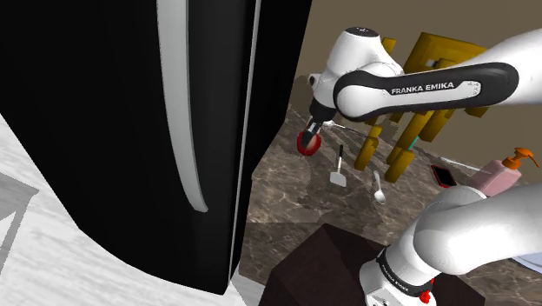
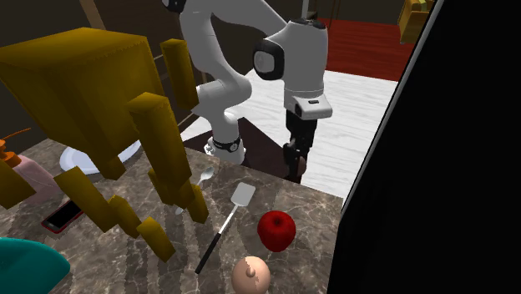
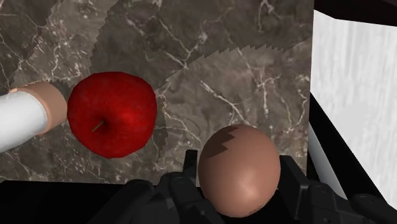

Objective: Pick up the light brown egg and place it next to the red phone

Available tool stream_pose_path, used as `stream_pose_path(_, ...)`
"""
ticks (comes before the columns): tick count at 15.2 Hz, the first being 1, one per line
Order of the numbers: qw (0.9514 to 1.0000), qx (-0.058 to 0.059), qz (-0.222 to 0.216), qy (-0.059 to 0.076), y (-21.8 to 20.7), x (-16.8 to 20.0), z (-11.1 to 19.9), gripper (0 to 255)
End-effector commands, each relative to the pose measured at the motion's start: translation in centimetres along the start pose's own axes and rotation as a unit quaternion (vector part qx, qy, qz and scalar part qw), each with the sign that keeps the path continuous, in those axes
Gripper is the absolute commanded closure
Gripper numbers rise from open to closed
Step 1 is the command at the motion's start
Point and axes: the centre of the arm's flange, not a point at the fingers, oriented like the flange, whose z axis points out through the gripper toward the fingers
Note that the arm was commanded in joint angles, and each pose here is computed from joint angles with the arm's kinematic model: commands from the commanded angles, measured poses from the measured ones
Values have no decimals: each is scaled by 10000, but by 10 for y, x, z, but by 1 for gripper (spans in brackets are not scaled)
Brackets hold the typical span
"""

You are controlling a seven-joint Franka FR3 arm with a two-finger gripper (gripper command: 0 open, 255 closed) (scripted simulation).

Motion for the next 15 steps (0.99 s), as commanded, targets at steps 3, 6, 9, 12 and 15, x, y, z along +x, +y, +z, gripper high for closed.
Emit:
stream_pose_path(3,10000,1,0,-2,6,-9,-11,255)
stream_pose_path(6,10000,1,0,-2,22,-45,-14,255)
stream_pose_path(9,10000,1,0,-2,39,-82,-17,255)
stream_pose_path(12,10000,1,0,-2,55,-118,-19,255)
stream_pose_path(15,10000,1,0,-2,71,-154,-22,255)
